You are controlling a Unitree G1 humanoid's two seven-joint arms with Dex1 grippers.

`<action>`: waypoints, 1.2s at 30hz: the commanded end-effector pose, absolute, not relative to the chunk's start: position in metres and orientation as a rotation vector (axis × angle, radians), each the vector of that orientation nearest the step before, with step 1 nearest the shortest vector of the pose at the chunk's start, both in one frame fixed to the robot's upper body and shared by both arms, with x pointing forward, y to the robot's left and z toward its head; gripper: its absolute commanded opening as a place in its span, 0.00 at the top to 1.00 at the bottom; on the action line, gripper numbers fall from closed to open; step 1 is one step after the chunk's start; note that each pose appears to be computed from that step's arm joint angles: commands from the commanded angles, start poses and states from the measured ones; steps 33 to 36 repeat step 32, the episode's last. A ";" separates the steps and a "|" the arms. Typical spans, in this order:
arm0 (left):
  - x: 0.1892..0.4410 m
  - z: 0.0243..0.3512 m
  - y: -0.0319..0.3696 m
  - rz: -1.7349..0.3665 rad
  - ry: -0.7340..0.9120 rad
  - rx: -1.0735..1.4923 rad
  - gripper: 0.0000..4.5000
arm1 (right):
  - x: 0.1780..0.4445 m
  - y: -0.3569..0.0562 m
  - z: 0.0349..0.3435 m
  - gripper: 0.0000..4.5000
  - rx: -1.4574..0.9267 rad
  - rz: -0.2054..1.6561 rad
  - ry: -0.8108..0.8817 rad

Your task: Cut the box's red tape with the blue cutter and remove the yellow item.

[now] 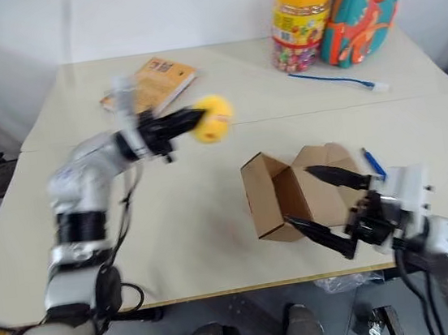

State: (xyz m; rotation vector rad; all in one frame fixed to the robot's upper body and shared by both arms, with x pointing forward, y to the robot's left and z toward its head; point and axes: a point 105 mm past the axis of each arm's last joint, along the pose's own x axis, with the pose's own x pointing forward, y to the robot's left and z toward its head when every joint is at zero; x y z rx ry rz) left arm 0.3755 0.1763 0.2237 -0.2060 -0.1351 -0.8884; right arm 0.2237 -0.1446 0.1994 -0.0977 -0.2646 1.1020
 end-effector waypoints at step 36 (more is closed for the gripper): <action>0.204 0.155 0.315 -0.577 0.213 0.318 0.01 | 0.241 -0.205 0.206 0.00 -0.256 1.051 -0.213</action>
